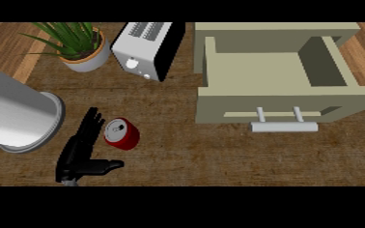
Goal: Pick up the can, place it into the drawer and close the drawer
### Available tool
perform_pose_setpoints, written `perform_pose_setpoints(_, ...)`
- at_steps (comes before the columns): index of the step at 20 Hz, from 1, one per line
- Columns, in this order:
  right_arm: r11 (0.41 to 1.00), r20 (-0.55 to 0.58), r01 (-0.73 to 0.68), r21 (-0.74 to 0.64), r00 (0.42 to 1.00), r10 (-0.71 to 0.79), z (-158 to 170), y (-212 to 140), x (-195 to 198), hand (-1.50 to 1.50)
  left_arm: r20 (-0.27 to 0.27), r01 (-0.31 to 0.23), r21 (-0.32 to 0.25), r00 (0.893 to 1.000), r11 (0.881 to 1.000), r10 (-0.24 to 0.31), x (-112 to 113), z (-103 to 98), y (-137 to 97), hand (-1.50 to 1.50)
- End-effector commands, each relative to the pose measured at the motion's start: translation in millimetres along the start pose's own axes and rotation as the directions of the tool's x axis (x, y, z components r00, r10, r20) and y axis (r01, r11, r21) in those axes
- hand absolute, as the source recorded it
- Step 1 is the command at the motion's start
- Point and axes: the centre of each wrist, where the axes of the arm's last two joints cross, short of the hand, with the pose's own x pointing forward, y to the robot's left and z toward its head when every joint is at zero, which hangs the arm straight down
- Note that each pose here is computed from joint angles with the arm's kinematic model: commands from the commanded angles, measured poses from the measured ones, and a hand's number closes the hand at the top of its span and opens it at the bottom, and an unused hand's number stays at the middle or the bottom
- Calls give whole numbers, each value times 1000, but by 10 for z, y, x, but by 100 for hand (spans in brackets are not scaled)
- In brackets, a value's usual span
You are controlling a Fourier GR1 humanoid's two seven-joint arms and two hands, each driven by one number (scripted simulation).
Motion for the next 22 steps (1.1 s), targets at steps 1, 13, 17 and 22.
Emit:
perform_pose_setpoints(1, 1000, 18, -1, -10, 1000, 2, -178, 42, 2, -150, -19, -23, 9, 1000, 1000, 23, -183, 79, -31, -150)
perform_pose_setpoints(13, 1000, 1, -4, -9, 1000, 4, -83, -45, 166, -150, -33, -113, -19, 993, 993, 112, -265, -289, -115, -150)
perform_pose_setpoints(17, 1000, -9, 24, -10, 1000, -24, 168, -25, 78, -150, -40, -146, -23, 989, 989, 145, -493, -193, -185, -150)
perform_pose_setpoints(22, 999, -12, 30, 27, 999, -30, 149, -56, 15, -150, -83, -233, -117, 971, 965, 224, -262, -516, -498, 150)
